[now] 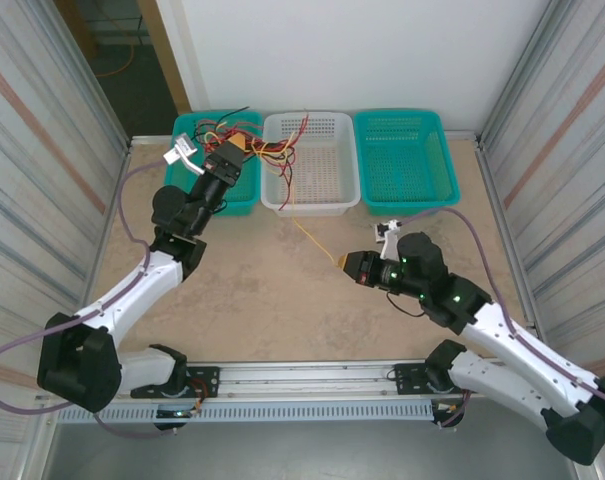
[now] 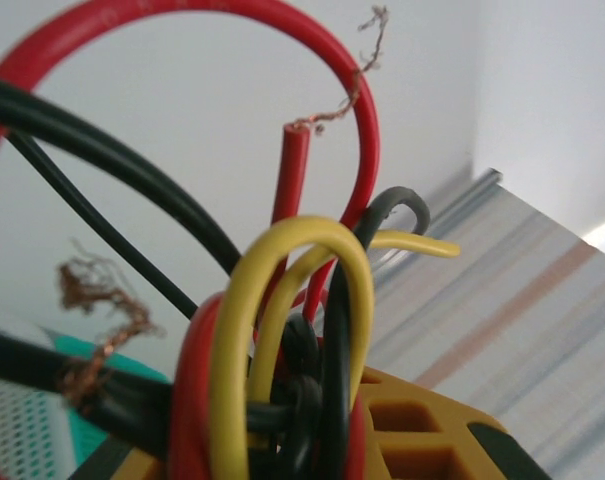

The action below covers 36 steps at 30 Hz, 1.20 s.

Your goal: Untangle the cables

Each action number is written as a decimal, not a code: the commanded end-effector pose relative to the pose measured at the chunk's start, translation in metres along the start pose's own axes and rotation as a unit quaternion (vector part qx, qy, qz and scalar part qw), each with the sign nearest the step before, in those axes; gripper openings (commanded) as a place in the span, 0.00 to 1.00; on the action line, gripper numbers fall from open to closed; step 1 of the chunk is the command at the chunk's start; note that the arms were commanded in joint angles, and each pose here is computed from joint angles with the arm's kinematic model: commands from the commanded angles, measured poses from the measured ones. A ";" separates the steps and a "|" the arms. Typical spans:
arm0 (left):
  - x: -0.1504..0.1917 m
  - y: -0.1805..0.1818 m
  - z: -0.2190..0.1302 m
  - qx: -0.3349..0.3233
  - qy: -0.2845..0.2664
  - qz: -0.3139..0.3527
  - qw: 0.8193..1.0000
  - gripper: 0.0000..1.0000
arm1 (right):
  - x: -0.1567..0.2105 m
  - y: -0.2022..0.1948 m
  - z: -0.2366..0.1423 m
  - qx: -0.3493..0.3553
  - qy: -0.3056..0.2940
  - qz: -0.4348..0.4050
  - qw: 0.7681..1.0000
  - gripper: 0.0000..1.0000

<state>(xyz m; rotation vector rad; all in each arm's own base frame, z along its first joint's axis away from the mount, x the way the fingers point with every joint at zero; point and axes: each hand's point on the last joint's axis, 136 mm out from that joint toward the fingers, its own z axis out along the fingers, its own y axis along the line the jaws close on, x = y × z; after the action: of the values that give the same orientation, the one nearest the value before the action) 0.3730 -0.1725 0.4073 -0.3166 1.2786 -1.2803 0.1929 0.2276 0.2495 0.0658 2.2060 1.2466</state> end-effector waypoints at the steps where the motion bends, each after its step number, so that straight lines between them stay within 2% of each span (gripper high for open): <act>1: -0.025 0.017 0.000 -0.065 -0.056 0.030 0.996 0.00 | -0.019 0.031 -0.038 -0.011 -0.035 -0.065 0.997 0.00; 5: -0.022 0.046 -0.017 -0.125 -0.058 0.042 0.990 0.00 | -0.053 0.054 -0.083 0.008 -0.108 -0.112 0.988 0.00; 14: 0.001 0.073 -0.060 -0.165 -0.004 0.076 0.983 0.00 | -0.134 0.055 -0.166 0.124 -0.256 -0.106 0.953 0.00; 21: 0.017 0.100 -0.114 -0.217 0.030 0.080 0.972 0.00 | -0.175 0.049 -0.193 0.180 -0.306 -0.075 0.932 0.00; 26: 0.031 0.106 -0.139 -0.223 0.048 0.062 0.972 0.00 | -0.195 0.043 -0.203 0.204 -0.329 -0.058 0.920 0.00; 31: 0.069 0.094 -0.144 -0.173 0.122 0.036 0.977 0.00 | -0.205 0.053 -0.208 0.200 -0.337 -0.071 0.917 0.00; 36: 0.130 0.092 -0.153 -0.170 0.223 0.073 0.957 0.00 | -0.204 0.046 -0.200 0.202 -0.326 -0.066 0.921 0.00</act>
<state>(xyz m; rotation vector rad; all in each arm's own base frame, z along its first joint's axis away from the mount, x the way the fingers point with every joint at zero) 0.2772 -0.1589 0.2255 -0.2943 1.8192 -1.0409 0.2487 0.0317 0.4537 0.4639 1.7983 0.5483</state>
